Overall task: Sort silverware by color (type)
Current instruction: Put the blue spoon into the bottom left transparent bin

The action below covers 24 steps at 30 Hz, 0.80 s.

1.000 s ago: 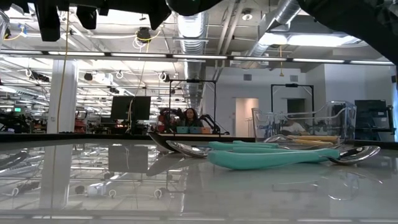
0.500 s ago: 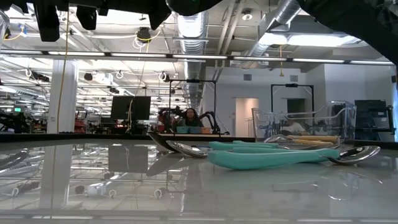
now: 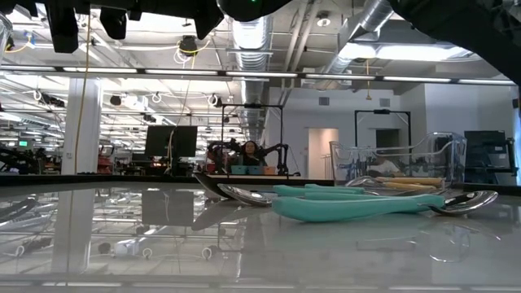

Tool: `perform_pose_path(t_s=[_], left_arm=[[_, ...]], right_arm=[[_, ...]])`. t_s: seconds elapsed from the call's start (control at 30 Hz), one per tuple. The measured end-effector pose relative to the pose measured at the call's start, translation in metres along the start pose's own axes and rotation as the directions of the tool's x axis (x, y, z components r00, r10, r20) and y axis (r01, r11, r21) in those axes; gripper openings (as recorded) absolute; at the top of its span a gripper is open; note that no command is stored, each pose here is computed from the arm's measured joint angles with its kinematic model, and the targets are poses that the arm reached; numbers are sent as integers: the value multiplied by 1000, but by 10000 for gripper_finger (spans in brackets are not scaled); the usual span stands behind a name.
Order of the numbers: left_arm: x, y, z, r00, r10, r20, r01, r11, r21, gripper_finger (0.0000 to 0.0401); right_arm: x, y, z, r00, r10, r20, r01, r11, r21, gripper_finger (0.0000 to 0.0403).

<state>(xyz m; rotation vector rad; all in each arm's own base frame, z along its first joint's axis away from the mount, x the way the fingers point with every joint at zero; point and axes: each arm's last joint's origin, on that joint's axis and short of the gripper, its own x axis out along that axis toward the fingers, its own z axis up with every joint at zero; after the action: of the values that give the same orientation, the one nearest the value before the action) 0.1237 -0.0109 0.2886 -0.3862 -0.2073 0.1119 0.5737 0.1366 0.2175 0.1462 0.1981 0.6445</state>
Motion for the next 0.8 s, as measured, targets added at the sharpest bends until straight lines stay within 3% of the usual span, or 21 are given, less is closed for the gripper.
perform_pose_path(t_s=[0.8], left_arm=[[0,0,0,1000,0,0,0,1000,-18,226]], right_arm=[[-1,-2,0,1000,-4,0,4,1000,-1,38]])
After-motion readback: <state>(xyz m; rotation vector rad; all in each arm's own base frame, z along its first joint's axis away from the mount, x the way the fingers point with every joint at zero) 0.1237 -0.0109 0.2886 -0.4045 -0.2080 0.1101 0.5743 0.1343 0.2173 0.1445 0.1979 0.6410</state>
